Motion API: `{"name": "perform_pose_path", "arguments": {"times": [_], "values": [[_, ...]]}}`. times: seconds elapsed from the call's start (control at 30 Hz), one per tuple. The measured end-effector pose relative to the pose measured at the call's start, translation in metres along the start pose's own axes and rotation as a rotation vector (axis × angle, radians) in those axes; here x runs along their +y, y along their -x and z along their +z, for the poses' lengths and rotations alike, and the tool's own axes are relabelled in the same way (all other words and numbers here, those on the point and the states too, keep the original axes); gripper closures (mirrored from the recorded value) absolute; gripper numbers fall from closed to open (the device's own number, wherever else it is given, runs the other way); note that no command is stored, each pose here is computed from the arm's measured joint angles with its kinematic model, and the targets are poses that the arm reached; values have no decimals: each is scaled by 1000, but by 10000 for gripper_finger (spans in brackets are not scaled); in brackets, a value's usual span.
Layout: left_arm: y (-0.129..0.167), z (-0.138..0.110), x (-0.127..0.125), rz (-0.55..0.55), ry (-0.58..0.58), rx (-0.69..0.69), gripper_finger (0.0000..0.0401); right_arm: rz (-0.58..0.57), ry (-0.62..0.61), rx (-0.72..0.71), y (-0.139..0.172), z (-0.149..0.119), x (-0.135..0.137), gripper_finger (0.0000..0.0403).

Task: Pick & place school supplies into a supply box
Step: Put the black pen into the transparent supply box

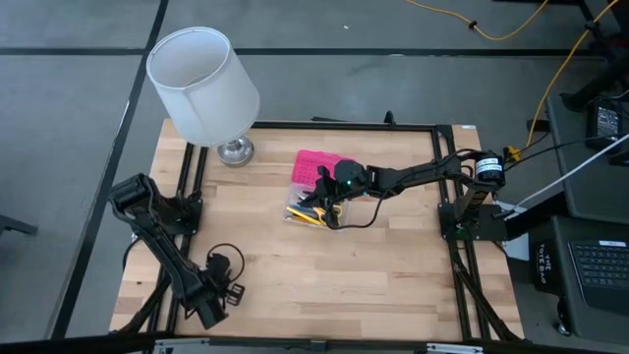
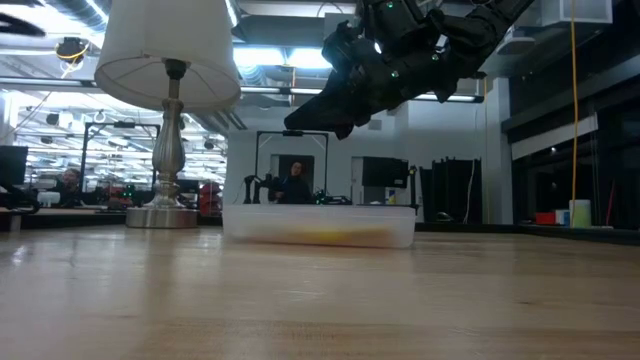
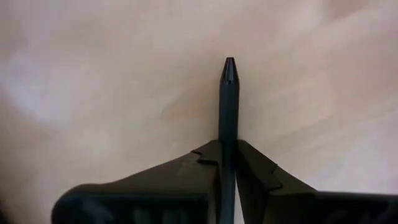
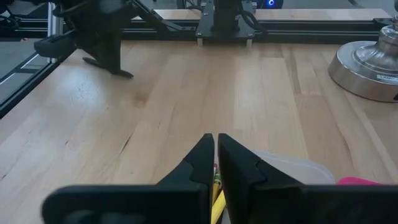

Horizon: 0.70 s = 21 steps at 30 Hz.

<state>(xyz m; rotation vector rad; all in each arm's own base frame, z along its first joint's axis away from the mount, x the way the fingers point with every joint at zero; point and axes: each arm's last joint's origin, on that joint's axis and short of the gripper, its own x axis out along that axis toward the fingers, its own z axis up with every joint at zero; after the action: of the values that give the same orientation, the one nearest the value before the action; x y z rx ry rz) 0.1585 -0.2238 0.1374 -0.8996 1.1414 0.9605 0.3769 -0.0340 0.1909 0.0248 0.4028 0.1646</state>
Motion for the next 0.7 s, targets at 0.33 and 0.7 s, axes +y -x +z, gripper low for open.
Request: {"name": "perform_pose_path", "arguments": {"times": [0.33, 0.7], "values": [[12, 22, -4, -154, -163, -303, 385, -6, -31, 36, 18, 11, 4, 375], [49, 70, -14, -209, -539, -501, 385, -132, -47, 76, 42, 28, 21, 375]]}}
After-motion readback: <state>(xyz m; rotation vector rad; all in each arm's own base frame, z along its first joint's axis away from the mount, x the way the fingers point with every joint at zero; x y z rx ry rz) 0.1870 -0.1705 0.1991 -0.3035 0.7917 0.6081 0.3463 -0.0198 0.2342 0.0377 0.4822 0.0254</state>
